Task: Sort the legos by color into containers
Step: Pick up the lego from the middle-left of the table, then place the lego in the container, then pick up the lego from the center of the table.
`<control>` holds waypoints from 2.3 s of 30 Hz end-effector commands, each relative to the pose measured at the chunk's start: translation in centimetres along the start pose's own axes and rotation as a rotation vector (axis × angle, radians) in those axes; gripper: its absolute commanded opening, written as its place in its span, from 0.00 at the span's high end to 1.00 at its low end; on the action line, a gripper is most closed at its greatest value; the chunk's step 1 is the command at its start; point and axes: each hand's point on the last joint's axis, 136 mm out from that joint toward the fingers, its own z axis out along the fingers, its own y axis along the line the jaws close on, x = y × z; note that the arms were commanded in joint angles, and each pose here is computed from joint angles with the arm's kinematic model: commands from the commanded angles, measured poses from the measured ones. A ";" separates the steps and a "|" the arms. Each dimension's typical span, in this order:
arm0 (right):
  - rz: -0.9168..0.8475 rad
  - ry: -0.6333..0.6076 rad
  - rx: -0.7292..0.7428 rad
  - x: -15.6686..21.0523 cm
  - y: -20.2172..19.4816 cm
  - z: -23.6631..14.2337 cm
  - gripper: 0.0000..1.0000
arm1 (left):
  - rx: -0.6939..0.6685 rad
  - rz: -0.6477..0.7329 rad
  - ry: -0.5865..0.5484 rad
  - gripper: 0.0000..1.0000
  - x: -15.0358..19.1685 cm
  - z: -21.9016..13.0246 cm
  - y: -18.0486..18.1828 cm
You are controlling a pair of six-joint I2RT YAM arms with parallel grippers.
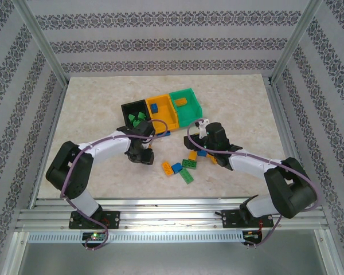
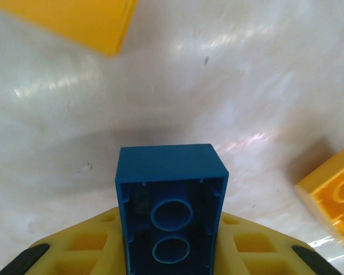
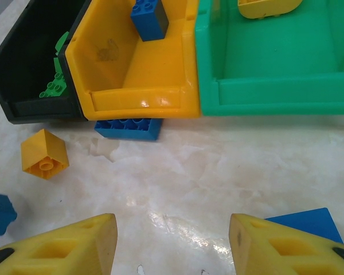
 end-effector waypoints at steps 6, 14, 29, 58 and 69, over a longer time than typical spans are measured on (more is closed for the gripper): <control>0.016 -0.021 -0.029 -0.4 0.4 -0.4 0.45 | -0.062 0.066 -0.211 0.68 -9.4 -5.5 -2.0; 0.015 -0.016 -0.034 -0.4 0.5 -0.4 0.45 | -0.156 0.134 -0.267 0.68 -18.9 -5.8 -2.3; 0.034 -0.008 -0.005 -0.4 -0.6 -0.4 0.45 | -0.099 0.120 -0.314 0.35 -20.9 -6.2 -2.1; 0.077 0.298 0.167 2.4 -7.5 3.0 0.37 | -0.137 0.285 -0.334 0.36 -11.8 -9.6 0.8; 0.004 0.395 0.210 4.1 -7.0 4.2 0.41 | -0.162 0.284 -0.342 0.38 -12.3 -9.2 2.0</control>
